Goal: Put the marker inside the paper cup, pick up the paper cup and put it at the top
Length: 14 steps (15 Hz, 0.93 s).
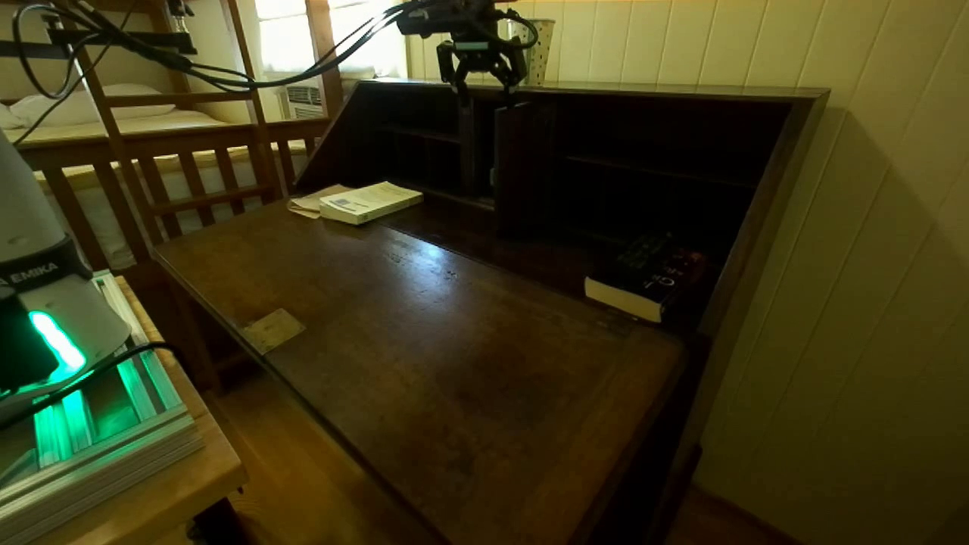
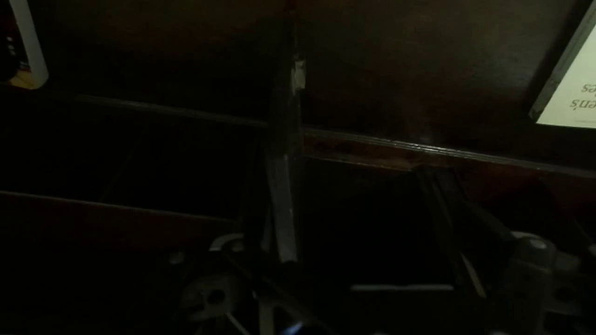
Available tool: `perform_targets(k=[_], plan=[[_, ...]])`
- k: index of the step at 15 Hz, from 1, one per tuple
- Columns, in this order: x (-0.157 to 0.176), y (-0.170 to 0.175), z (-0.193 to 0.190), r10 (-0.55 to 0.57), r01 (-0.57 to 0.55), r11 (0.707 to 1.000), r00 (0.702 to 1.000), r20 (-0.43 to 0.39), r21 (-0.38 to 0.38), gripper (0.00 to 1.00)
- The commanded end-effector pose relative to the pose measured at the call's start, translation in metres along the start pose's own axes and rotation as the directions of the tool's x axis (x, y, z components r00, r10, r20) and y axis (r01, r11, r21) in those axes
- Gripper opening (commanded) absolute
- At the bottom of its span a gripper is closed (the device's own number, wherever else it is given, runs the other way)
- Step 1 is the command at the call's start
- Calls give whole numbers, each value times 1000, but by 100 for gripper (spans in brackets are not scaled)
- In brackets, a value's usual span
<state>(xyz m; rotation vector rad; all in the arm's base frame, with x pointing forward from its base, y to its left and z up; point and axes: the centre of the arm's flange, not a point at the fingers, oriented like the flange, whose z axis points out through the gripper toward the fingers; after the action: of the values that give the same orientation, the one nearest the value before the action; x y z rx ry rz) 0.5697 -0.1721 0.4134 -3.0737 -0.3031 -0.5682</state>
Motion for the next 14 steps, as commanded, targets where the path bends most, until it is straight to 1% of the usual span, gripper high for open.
perform_targets(k=[1,4,7,10,13,14], plan=[[4,-12,7,-71,70,997,996,46,19,100],[15,-32,10,-137,133,989,989,60,63,100],[30,-52,14,-223,218,972,974,51,84,100],[46,-66,24,-258,256,964,966,30,73,100],[62,-78,34,-260,260,964,966,1,51,100],[68,-80,39,-252,252,967,968,-12,30,100]])
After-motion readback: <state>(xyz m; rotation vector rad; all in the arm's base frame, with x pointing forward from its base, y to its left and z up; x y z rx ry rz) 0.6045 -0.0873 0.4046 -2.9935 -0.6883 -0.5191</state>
